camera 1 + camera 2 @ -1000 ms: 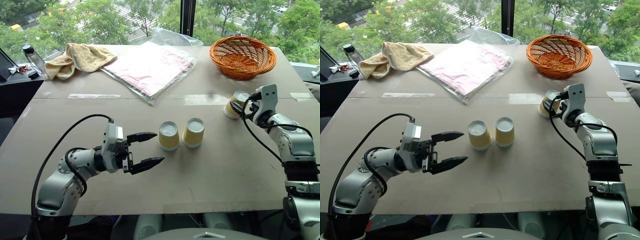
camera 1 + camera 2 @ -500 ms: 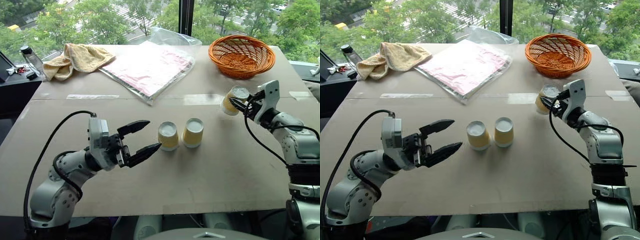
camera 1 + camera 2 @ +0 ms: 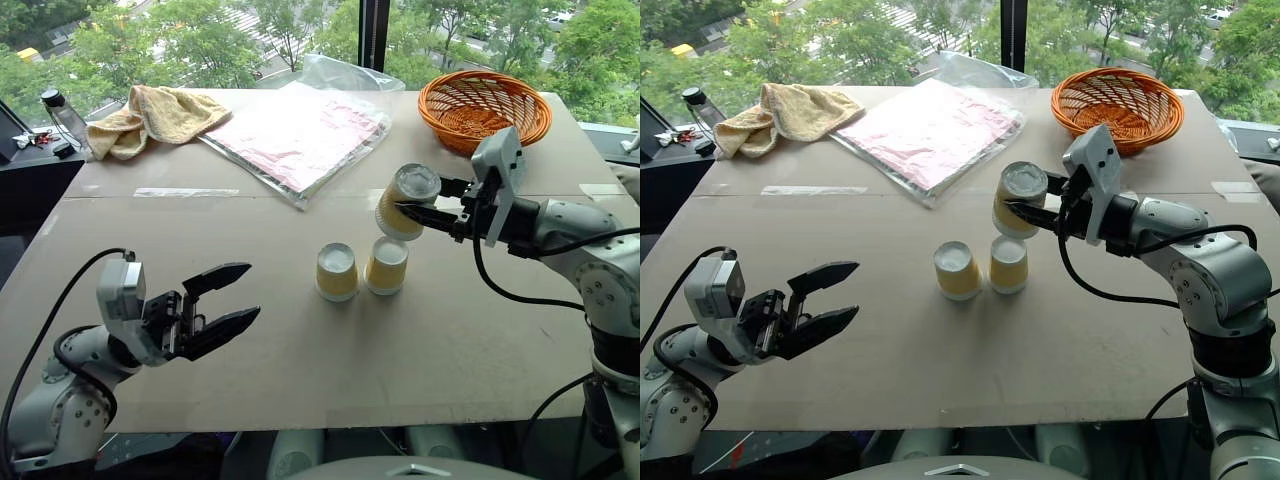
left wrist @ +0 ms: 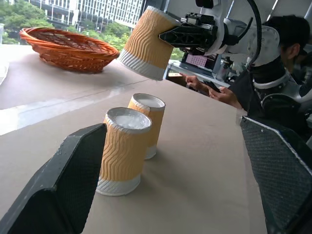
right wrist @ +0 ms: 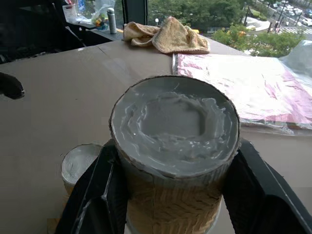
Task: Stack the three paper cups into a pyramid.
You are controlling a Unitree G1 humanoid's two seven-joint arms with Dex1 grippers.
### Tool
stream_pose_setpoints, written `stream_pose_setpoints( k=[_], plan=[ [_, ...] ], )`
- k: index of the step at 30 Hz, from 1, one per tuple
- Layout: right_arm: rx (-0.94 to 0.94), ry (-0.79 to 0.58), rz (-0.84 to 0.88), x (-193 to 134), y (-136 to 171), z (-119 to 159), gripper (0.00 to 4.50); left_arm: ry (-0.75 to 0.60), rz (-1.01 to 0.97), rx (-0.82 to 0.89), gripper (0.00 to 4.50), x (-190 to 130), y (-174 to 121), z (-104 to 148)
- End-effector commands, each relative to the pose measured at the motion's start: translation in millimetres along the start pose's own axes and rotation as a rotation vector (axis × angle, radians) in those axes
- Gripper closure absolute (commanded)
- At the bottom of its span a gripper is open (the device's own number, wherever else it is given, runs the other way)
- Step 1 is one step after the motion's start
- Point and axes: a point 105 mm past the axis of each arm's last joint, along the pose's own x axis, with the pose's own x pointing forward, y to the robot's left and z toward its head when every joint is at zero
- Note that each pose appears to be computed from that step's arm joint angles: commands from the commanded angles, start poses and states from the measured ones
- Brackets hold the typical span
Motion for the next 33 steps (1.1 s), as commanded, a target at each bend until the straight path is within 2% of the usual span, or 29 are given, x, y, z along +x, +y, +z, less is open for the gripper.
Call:
stream_pose_setpoints(
  k=[1, 14, 16, 20, 25, 27, 33],
  plan=[
    [-0.024, -0.007, 0.037, 7, 13, 8, 2.64, 0.001, 0.0, 0.033, 0.0, -3, -2, 3],
    [-0.022, 0.035, 0.101, 25, 38, 6, 2.64, 0.003, 0.034, 0.018, 0.0, -5, -3, -4],
    [-0.012, 0.054, 0.1, 28, 40, 0, 1.65, 0.003, 0.034, 0.018, 0.0, -5, -3, -5],
    [-0.014, 0.087, 0.092, 27, 41, -14, 0.06, 0.004, 0.034, 0.017, 0.0, -4, -2, -5],
    [-0.116, -0.03, 0.065, 16, 38, 6, 0.06, 0.017, 0.064, 0.028, 0.0, -2, 2, -7],
    [-0.16, -0.084, 0.059, 1, 39, 13, 0.06, 0.038, 0.104, 0.034, 0.0, 0, 6, -12],
    [-0.183, -0.032, 0.046, -42, 43, -11, 0.06, 0.151, 0.258, 0.073, 0.0, -4, 24, -31]
  ],
)
